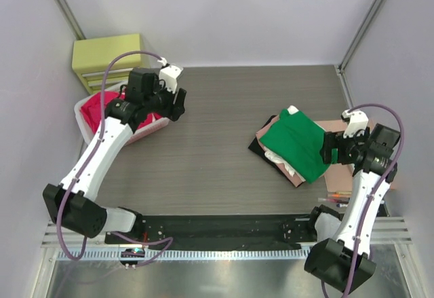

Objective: Fold and stack the t-shirts

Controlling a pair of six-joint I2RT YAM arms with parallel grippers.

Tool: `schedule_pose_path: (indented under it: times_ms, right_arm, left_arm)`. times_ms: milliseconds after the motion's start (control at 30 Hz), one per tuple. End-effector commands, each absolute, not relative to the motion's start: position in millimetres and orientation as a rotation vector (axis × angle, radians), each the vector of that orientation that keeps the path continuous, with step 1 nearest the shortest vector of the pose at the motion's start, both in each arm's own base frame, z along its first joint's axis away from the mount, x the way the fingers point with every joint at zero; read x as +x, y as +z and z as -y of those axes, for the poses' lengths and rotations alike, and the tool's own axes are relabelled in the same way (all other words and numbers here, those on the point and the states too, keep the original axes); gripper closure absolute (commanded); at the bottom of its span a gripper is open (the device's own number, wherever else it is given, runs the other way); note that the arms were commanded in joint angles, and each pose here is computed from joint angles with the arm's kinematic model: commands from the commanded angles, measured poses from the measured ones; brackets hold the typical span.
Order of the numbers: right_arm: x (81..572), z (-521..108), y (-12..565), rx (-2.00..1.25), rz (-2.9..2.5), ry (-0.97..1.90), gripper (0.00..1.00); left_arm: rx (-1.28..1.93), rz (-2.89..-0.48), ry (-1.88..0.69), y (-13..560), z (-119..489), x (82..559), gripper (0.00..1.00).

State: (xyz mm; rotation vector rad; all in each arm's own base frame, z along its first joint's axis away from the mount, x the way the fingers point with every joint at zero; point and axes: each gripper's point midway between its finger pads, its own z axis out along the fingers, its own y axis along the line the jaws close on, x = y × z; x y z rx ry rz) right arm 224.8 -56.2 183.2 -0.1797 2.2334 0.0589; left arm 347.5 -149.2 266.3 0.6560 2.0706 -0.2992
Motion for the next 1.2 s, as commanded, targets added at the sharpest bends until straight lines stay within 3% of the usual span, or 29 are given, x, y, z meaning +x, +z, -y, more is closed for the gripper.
schedule_pose_path:
  times_ms: [0,67,100,133,433,600,900,1167]
  right_arm:
    - [215,95,151,-0.049,-2.430,-0.038,0.07]
    - [212,96,150,-0.071,-2.460,0.001,0.08]
    - [213,97,152,-0.076,-2.457,-0.005,0.27]
    - [214,102,153,-0.079,-2.453,-0.029,0.32]
    - [172,106,156,-0.142,-2.478,-0.208,0.27]
    - [161,117,147,-0.155,-2.539,-0.274,0.36]
    - [171,144,124,-0.071,-2.597,-0.140,0.33]
    - [195,149,108,-0.037,-2.568,-0.015,0.36]
  left_arm:
    - [0.670,-2.115,-0.389,254,168,366,0.36]
    - [0.666,-2.116,-0.406,256,172,369,0.36]
    - [0.670,-2.120,-0.422,254,175,371,0.36]
    - [0.668,-2.119,-0.431,255,177,372,0.36]
    - [0.685,-2.092,-0.392,247,169,363,0.36]
    - [0.689,-2.110,-0.412,239,171,361,0.36]
    - [0.694,-2.079,-0.390,249,168,362,0.36]
    - [0.698,-2.090,-0.396,247,170,364,0.36]
